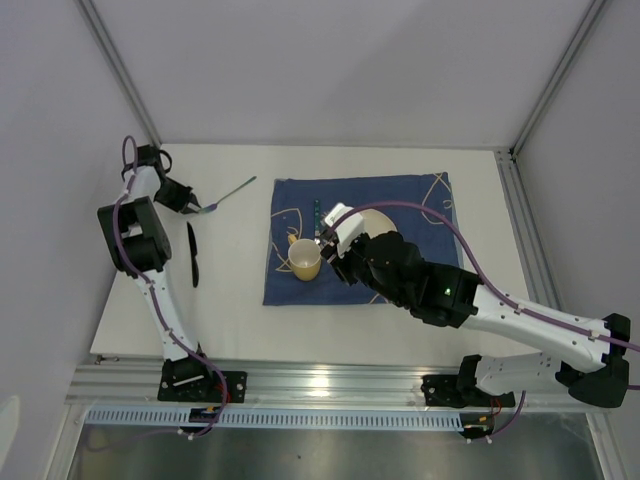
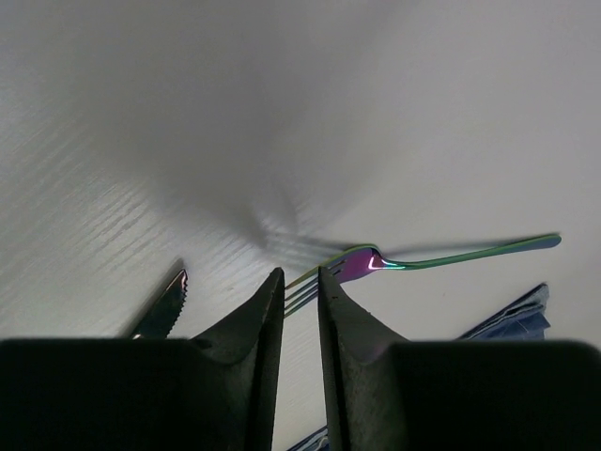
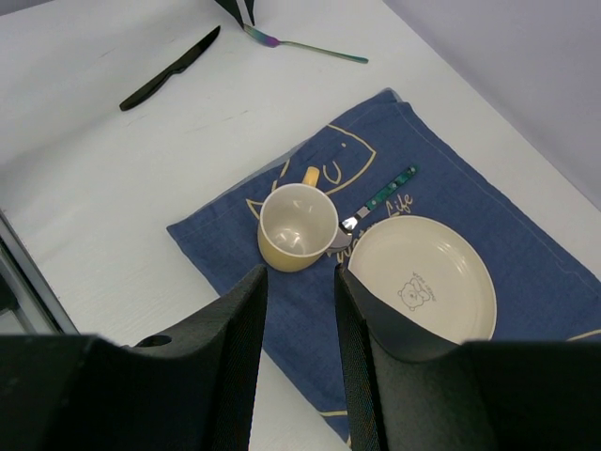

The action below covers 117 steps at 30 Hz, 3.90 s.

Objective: Set the dinner table for one person
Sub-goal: Pick up the fork at the center of the board.

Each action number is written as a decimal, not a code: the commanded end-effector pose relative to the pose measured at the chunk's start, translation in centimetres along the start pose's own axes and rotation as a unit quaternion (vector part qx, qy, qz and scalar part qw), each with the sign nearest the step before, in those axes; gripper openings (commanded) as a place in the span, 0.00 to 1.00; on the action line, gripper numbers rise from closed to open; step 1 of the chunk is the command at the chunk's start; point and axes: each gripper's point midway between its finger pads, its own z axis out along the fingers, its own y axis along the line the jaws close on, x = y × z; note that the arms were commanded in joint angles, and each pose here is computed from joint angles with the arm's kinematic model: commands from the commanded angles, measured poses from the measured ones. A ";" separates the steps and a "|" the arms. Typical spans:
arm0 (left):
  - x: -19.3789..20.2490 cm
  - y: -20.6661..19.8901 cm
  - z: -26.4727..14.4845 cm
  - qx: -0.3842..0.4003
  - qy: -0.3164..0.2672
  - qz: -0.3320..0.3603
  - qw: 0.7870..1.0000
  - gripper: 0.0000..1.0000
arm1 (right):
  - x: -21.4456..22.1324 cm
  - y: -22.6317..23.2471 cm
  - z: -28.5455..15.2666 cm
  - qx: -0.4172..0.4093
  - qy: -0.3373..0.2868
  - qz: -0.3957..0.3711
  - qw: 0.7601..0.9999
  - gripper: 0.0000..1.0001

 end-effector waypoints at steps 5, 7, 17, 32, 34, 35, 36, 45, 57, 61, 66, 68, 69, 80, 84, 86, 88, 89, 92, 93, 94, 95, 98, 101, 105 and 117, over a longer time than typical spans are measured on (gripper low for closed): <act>-0.2 -0.8 0.0 0.002 -0.002 0.019 1.000 0.20 | -2.3 -0.3 -0.4 0.008 -0.025 0.012 1.000 0.39; -0.2 -0.9 -0.1 0.004 -0.002 0.022 1.000 0.17 | -2.3 -0.3 -0.3 0.008 -0.025 0.011 1.000 0.39; -0.1 -1.0 0.0 0.006 0.000 0.029 1.000 0.00 | -2.6 -0.2 -0.4 0.005 -0.027 0.008 1.000 0.39; 1.1 -4.0 -4.0 0.148 -0.022 0.050 0.987 0.00 | -1.3 0.8 0.3 -0.011 -0.013 -0.002 1.000 0.39; 1.2 -4.5 -4.5 0.166 -0.023 0.047 0.985 0.00 | -0.9 1.0 0.5 -0.015 -0.011 -0.004 1.000 0.39; 1.1 -4.8 -5.3 0.173 -0.029 0.045 0.983 0.00 | -0.9 1.1 0.6 -0.016 -0.010 -0.005 1.000 0.40; 1.2 -4.8 -5.3 0.181 -0.029 0.040 0.982 0.00 | -0.9 1.1 0.6 -0.017 -0.010 -0.006 1.000 0.39; 2.4 -5.9 -7.2 0.245 -0.036 0.015 0.969 0.00 | -0.2 1.3 0.7 -0.022 -0.001 -0.009 1.000 0.40; 2.4 -9.2 -13.5 0.344 -0.068 0.018 0.936 0.00 | 0.3 1.7 1.0 -0.030 0.000 -0.015 0.999 0.40; 2.3 -9.9 -15.2 0.361 -0.074 0.018 0.929 0.00 | 0.6 1.8 1.0 -0.032 0.002 -0.018 0.999 0.40; 2.6 -10.4 -16.6 0.377 -0.076 0.022 0.923 0.00 | 0.8 1.8 1.1 -0.030 0.003 -0.019 0.999 0.41; 2.8 -10.4 -16.8 0.382 -0.071 0.017 0.921 0.00 | 0.8 1.8 1.2 -0.030 0.001 -0.020 0.999 0.41; 3.0 -10.6 -17.2 0.390 -0.068 0.020 0.918 0.00 | 0.9 1.8 1.3 -0.029 0.002 -0.021 0.999 0.41; 6.3 -12.0 -20.7 0.441 -0.044 0.025 0.896 0.00 | 2.9 -1.1 4.0 0.045 0.014 -0.001 0.999 0.46; 8.0 -12.1 -21.4 0.450 -0.034 0.028 0.892 0.00 | 3.7 -3.3 5.1 0.070 0.014 0.017 0.997 0.46; 9.1 -12.1 -21.7 0.454 -0.029 0.033 0.890 0.00 | 3.9 -4.8 5.6 0.084 0.009 0.022 0.996 0.48; 10.0 -12.1 -21.9 0.457 -0.024 0.036 0.889 0.00 | 3.6 -5.9 6.0 0.094 0.000 0.027 0.995 0.50; 10.6 -12.3 -22.3 0.460 -0.021 0.042 0.887 0.00 | 3.7 -7.4 6.1 0.110 -0.002 0.031 0.993 0.52; 11.8 -12.2 -22.4 0.463 -0.015 0.042 0.885 0.00 | 3.6 -10.4 7.1 0.129 -0.021 0.050 0.990 0.57; 12.2 -12.0 -22.2 0.460 -0.011 0.040 0.887 0.00 | 3.6 -10.9 7.5 0.122 -0.026 0.056 0.991 0.58; 12.9 -12.1 -22.3 0.462 -0.007 0.043 0.886 0.00 | 3.3 -11.7 7.9 0.126 -0.037 0.064 0.989 0.59; 13.2 -12.4 -22.9 0.470 -0.010 0.047 0.881 0.00 | 4.2 -13.0 8.8 0.135 -0.028 0.078 0.987 0.60; 14.9 -12.7 -22.9 0.471 0.007 0.051 0.880 0.00 | 4.7 -13.9 11.0 0.118 -0.031 0.104 0.987 0.60; 16.8 -13.2 -23.5 0.481 0.017 0.062 0.875 0.00 | 6.5 -14.5 13.7 0.107 -0.012 0.121 0.987 0.60; 18.8 -13.8 -24.1 0.488 0.030 0.071 0.870 0.00 | 7.1 -13.7 16.4 0.086 -0.004 0.146 0.985 0.60; 21.6 -14.0 -23.7 0.482 0.043 0.085 0.871 0.00 | 4.7 -15.3 20.7 0.086 -0.032 0.155 0.984 0.76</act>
